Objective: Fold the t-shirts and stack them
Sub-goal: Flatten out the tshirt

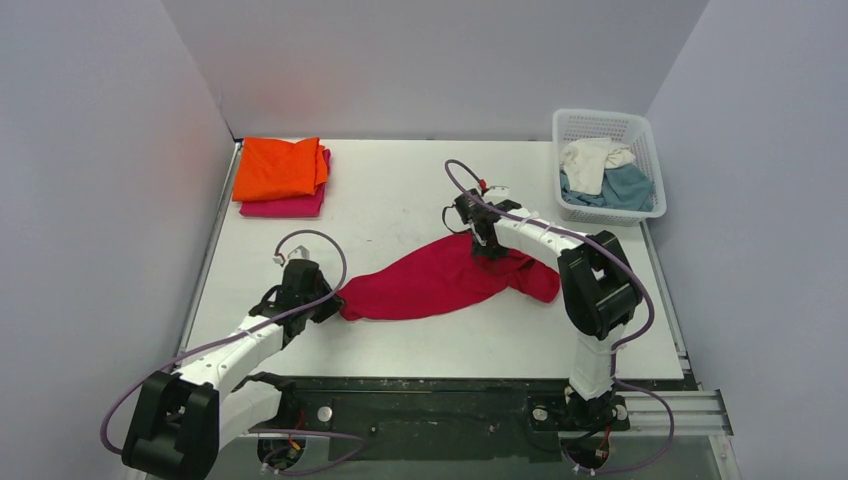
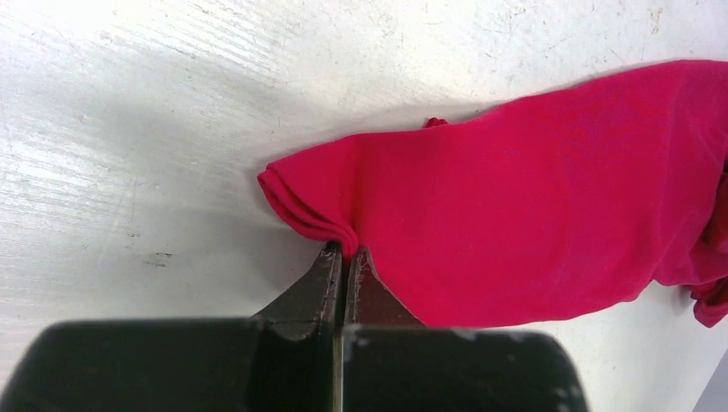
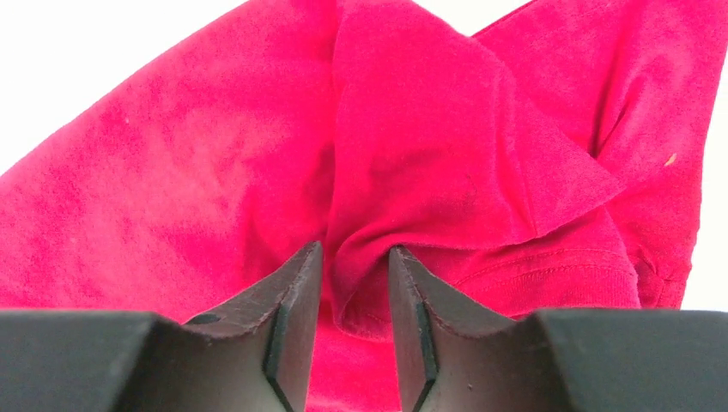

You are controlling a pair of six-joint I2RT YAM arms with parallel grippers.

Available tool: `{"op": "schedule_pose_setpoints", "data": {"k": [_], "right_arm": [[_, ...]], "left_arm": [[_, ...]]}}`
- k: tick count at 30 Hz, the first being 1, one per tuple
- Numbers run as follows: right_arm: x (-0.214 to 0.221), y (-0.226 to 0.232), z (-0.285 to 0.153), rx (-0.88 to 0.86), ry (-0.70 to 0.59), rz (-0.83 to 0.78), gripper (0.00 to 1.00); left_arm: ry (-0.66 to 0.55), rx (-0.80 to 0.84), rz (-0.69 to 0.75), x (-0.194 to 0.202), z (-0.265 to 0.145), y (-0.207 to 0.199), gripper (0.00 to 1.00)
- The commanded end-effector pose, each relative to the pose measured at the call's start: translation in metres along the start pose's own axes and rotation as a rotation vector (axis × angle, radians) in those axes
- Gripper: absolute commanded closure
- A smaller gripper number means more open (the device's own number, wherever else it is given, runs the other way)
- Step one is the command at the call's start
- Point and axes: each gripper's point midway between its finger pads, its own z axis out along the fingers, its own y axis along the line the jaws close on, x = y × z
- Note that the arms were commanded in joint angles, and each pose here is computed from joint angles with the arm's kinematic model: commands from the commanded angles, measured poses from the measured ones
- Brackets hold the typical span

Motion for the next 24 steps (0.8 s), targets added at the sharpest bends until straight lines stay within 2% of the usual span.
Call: {"op": "schedule_pose_setpoints", "data": {"k": [1,9,13,14,19,24], "right_arm": [[-0.01,-0.013,0.0,0.073,-0.065,0.067,0.72],[0.006,-0.014,0.008,0.063,-0.032,0.073,0.74],[0.0,-0.021,0.003,0.081,-0.076,0.102,0.96],[-0.008,-0.023,-0.005,0.073,-0.103,0.117,1.0],[-0.045,-0.051,-0.047,0.107,-0.259,0.161,1.0],[-0.093,-0.096,-0.124,0.098,-0.468,0.251,1.0]], "left_arm": [[-0.053,0.037,0.01,-0.013,-0.003,-0.009,1.0],[-0.056,0.031,0.015,-0.014,-0.003,-0.008,1.0],[-0.07,0.029,0.018,-0.019,-0.006,-0.011,1.0],[-0.076,0.032,0.021,-0.02,-0.007,-0.012,1.0],[-0.156,0.05,0.043,-0.047,-0.021,-0.028,1.0],[-0.297,0.092,0.066,-0.093,-0.05,-0.059,1.0]]}}
